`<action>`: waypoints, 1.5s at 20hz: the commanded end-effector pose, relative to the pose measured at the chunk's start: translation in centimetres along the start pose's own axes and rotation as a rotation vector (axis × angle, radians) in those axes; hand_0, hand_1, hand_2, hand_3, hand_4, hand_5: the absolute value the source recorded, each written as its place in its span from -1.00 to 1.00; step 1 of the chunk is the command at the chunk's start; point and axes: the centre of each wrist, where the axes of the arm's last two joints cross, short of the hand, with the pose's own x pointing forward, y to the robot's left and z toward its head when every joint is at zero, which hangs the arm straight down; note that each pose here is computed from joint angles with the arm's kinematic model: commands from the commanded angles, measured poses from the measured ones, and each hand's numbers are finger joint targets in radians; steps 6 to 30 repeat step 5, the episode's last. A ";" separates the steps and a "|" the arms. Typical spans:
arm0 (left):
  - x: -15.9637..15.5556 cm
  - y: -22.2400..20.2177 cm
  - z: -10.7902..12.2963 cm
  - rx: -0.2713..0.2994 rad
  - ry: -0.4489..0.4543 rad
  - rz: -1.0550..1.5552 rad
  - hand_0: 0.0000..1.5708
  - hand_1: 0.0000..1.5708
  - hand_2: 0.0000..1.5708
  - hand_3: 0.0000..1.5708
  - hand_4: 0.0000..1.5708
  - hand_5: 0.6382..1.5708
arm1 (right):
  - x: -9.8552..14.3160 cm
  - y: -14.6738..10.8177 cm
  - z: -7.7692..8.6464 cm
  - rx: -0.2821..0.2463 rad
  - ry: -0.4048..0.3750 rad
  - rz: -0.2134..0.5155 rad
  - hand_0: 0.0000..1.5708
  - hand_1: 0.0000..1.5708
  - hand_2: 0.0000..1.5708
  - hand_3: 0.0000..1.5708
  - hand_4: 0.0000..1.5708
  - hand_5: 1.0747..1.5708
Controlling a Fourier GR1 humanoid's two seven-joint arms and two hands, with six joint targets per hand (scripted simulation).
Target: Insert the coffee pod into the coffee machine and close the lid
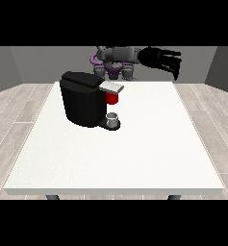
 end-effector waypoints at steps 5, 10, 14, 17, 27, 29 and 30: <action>-3.5 2.4 4.4 0.142 0.154 0.047 -1.00 -1.00 -1.00 -1.00 -0.66 1.00 | -3.1 7.0 3.3 0.191 -0.009 -0.133 -1.00 -1.00 -1.00 -1.00 -0.67 1.00; -3.5 2.4 4.4 0.142 0.154 0.047 -1.00 -1.00 -1.00 -1.00 -0.66 1.00 | -3.1 7.0 3.3 0.191 -0.009 -0.133 -1.00 -1.00 -1.00 -1.00 -0.67 1.00; -3.5 2.4 4.4 0.142 0.154 0.047 -1.00 -1.00 -1.00 -1.00 -0.66 1.00 | -3.1 7.0 3.3 0.191 -0.009 -0.133 -1.00 -1.00 -1.00 -1.00 -0.67 1.00; -3.5 2.4 4.4 0.142 0.154 0.047 -1.00 -1.00 -1.00 -1.00 -0.66 1.00 | -3.1 7.0 3.3 0.191 -0.009 -0.133 -1.00 -1.00 -1.00 -1.00 -0.67 1.00; -3.5 2.4 4.4 0.142 0.154 0.047 -1.00 -1.00 -1.00 -1.00 -0.66 1.00 | -3.1 7.0 3.3 0.191 -0.009 -0.133 -1.00 -1.00 -1.00 -1.00 -0.67 1.00; -3.5 2.4 4.4 0.142 0.154 0.047 -1.00 -1.00 -1.00 -1.00 -0.66 1.00 | -3.1 7.0 3.3 0.191 -0.009 -0.133 -1.00 -1.00 -1.00 -1.00 -0.67 1.00; -3.5 2.4 4.4 0.142 0.154 0.047 -1.00 -1.00 -1.00 -1.00 -0.66 1.00 | -3.1 7.0 3.3 0.191 -0.009 -0.133 -1.00 -1.00 -1.00 -1.00 -0.67 1.00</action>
